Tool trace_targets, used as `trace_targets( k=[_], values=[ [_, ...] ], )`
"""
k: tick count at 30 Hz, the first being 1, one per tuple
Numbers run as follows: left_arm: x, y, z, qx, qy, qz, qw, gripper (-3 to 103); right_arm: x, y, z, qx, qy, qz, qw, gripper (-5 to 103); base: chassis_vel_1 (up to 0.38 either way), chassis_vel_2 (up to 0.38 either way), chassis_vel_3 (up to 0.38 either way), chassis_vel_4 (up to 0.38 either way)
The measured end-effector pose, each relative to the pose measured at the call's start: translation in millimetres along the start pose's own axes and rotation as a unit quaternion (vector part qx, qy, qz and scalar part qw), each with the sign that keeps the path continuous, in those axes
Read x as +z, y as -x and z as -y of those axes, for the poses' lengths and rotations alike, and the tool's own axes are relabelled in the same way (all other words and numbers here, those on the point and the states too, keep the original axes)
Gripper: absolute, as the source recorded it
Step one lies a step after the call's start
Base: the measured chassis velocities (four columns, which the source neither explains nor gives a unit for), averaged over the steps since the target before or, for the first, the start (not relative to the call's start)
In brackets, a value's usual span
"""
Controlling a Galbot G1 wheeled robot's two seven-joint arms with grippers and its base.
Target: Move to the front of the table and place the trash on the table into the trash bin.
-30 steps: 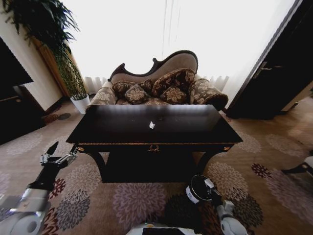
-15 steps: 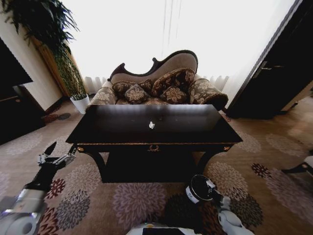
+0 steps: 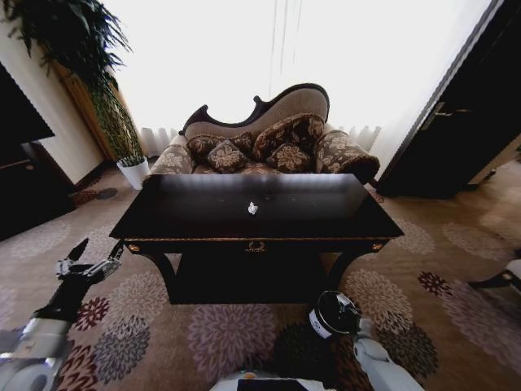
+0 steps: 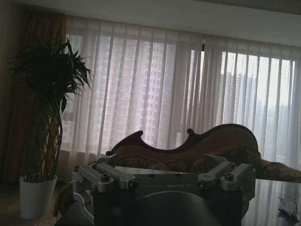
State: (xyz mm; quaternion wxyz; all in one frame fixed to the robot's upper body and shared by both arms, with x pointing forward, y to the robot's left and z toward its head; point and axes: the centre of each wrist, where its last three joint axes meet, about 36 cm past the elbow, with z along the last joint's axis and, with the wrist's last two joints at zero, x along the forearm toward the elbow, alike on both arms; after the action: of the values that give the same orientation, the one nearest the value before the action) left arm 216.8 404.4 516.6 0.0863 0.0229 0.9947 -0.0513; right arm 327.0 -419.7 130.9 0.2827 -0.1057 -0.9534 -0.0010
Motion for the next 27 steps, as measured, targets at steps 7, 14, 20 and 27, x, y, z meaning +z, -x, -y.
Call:
trace_targets(
  k=[7, 14, 20, 27],
  values=[
    [4, 1, 2.0, 0.000, -0.002, -0.001, 1.0000, 100, 4, -3, -2, -0.003, -0.001, -0.010, 1.000, 38, 0.000, 0.000, 0.000, 0.000],
    [3, 1, 2.7, 0.000, -0.001, -0.001, 1.0000, 100, 9, -7, -9, -0.011, 0.000, -0.012, 1.000, 60, 0.000, 0.000, 0.000, 0.000],
    [0, 0, 1.7, 0.000, 0.001, -0.001, 1.0000, 100, 9, -9, -9, -0.014, -0.001, -0.012, 1.000, 82, 0.000, 0.000, 0.000, 0.000],
    [-4, -1, 2.5, 0.003, 0.003, 0.002, 1.0000, 100, 9, -13, -7, -0.016, -0.002, -0.011, 1.000, 100, 0.000, 0.000, 0.000, 0.000]
  ],
)
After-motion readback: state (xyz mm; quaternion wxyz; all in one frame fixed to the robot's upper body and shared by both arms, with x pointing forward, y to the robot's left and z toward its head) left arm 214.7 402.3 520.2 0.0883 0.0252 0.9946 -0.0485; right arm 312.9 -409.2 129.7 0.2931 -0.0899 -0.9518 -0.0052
